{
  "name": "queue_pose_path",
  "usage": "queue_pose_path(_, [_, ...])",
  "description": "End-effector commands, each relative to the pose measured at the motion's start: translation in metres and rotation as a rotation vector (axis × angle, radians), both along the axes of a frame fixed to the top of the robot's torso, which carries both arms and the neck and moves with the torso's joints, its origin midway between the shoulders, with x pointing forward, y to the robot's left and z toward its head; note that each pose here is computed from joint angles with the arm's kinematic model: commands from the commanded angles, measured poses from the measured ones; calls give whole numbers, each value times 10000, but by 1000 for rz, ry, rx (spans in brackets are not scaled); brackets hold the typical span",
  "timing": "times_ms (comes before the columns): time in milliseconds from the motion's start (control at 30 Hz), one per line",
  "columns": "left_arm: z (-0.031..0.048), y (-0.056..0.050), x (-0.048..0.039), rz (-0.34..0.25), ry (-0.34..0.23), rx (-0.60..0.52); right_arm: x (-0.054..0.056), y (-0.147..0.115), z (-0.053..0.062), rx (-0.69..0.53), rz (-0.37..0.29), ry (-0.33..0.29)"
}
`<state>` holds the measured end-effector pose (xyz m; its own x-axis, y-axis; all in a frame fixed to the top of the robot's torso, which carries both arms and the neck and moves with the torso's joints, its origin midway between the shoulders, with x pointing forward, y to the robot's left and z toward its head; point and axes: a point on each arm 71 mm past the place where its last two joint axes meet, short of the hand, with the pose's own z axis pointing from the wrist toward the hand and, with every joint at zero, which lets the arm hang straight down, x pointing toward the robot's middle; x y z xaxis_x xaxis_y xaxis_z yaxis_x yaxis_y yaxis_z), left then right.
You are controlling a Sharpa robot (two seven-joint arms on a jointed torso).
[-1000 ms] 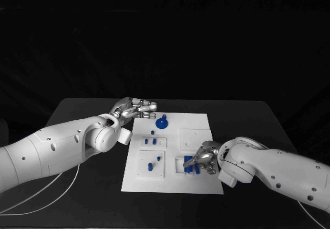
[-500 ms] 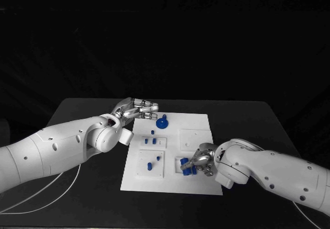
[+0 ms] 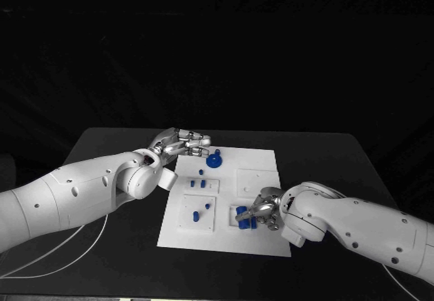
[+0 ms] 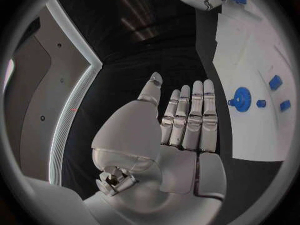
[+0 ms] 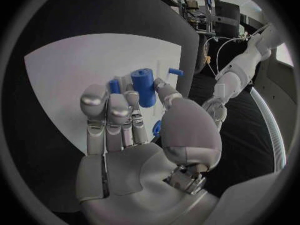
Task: Assemble the parts on the task board
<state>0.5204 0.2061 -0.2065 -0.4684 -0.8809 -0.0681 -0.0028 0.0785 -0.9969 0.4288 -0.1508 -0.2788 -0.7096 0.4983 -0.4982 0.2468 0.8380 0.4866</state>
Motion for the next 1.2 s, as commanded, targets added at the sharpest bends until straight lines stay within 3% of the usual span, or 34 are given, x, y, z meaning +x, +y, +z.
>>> queue_pose_path(33, [6, -28, -10, -23, 0, -3, -31, 31, -40, -25, 24, 1])
queue_pose_path(1200, [-2, -13, -10, -26, 3, 10, -35, 77, -2, -25, 41, -43])
